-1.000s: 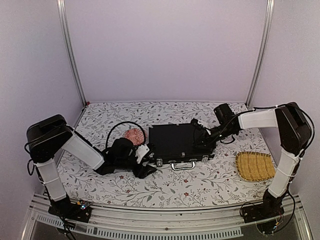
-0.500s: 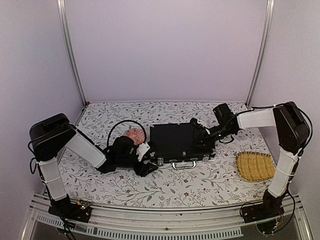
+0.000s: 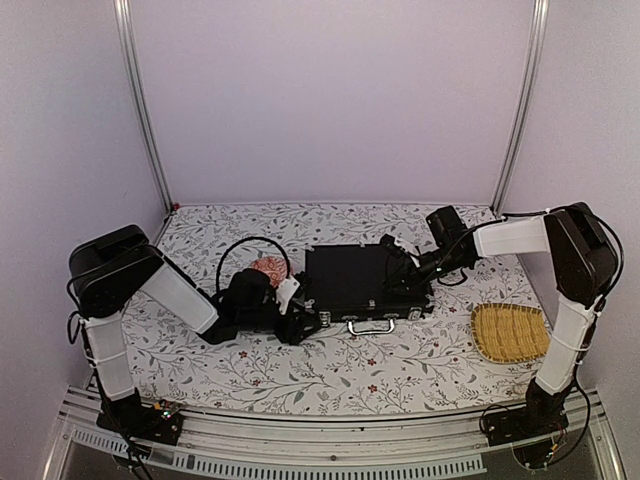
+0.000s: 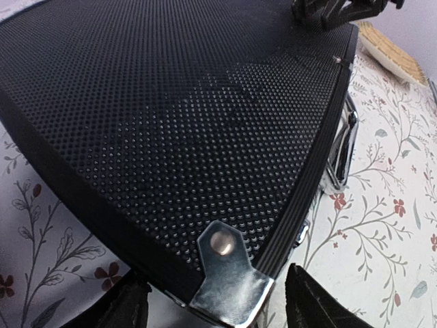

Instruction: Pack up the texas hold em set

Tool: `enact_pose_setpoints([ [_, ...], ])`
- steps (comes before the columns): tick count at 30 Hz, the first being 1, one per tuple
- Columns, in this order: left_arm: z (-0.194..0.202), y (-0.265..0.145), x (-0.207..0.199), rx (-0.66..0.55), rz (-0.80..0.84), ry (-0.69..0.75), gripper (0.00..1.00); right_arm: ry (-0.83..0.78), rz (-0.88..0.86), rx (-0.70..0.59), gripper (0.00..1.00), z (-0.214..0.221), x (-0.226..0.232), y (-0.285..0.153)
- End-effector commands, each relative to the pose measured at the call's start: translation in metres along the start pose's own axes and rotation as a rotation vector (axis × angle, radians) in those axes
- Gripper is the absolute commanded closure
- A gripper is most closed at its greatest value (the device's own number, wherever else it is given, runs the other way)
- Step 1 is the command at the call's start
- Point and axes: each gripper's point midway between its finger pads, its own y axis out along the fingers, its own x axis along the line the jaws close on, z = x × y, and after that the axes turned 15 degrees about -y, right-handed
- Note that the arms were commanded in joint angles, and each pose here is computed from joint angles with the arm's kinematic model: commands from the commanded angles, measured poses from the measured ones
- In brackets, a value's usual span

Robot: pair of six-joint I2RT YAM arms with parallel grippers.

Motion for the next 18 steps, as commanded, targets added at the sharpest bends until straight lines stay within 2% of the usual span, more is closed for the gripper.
enact_pose_setpoints([
  [1, -0.008, 0.015, -0.013, -0.035, 0.072, -0.03, 0.32, 0.214, -0.111, 0.298, 0.76, 0.094, 0.045, 0.023],
  [8, -0.012, 0.021, -0.009, -0.094, 0.015, -0.094, 0.53, 0.202, -0.117, 0.315, 0.76, 0.096, 0.048, 0.026],
  [13, -0.013, 0.023, -0.015, -0.143, -0.035, -0.113, 0.63, 0.198, -0.123, 0.319, 0.76, 0.095, 0.05, 0.029],
  [18, -0.009, 0.028, -0.027, -0.156, -0.058, -0.11, 0.57, 0.201, -0.123, 0.326, 0.76, 0.097, 0.05, 0.029],
])
